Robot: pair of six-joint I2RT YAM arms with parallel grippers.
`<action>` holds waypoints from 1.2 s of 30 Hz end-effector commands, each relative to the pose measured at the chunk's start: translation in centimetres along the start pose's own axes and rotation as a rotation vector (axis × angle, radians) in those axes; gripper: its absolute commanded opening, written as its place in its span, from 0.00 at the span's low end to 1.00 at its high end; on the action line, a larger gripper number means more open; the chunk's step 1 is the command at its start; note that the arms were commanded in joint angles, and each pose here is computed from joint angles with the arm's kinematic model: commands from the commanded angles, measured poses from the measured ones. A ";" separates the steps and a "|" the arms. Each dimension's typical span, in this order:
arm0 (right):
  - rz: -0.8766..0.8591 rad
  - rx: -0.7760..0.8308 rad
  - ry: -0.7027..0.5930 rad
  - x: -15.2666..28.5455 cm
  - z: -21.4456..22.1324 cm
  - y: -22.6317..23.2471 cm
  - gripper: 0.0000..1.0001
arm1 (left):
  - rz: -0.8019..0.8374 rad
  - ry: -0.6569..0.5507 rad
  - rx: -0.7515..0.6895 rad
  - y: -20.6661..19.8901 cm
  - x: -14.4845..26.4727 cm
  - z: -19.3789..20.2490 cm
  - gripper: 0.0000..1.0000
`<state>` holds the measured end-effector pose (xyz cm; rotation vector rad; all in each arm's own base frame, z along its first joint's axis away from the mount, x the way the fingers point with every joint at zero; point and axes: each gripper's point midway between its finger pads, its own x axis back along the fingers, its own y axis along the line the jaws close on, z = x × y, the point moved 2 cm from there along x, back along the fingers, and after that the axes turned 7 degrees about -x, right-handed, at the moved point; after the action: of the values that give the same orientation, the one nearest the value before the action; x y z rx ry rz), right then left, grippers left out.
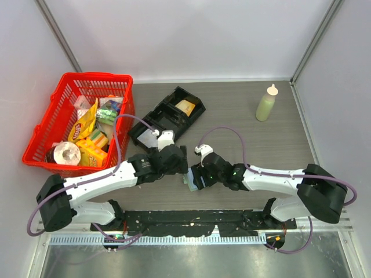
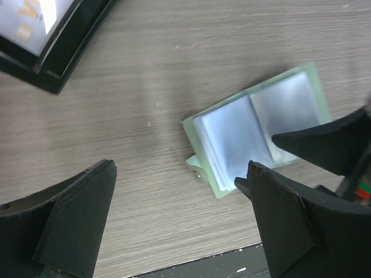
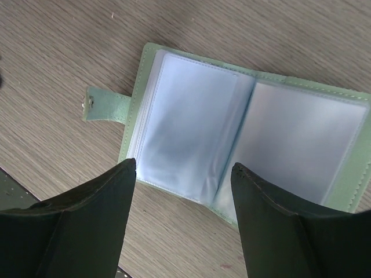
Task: Take the credit cards out of the card holder
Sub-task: Remove the credit card from the card holder.
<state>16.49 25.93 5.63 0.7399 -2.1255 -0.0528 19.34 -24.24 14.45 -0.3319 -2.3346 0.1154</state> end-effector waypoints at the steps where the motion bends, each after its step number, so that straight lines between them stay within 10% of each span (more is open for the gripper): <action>1: -0.033 0.011 -0.023 -0.6 -0.2 0.7 0.71 | -0.040 0.025 0.121 0.4 -1.0 1.6 0.97; 16: 0.065 0.063 -0.003 -1.5 0.5 0.1 0.71 | 0.021 0.135 0.221 -1.3 -4.8 6.1 0.81; 22: 0.089 0.055 0.008 -1.5 0.9 -0.2 0.68 | 0.016 0.174 0.238 -1.4 -5.6 7.4 0.60; 31: 0.162 0.057 -0.024 -0.7 0.3 -1.4 0.61 | 0.004 0.196 0.244 -1.0 -5.7 8.2 0.00; 36: 0.255 0.056 -0.082 0.4 -1.0 -2.7 0.61 | -0.024 0.209 0.234 -0.3 -5.5 8.7 0.00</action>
<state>16.92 25.39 4.13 0.6283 -2.1915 0.0662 16.91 -26.11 4.66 -0.2047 -2.0873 0.3178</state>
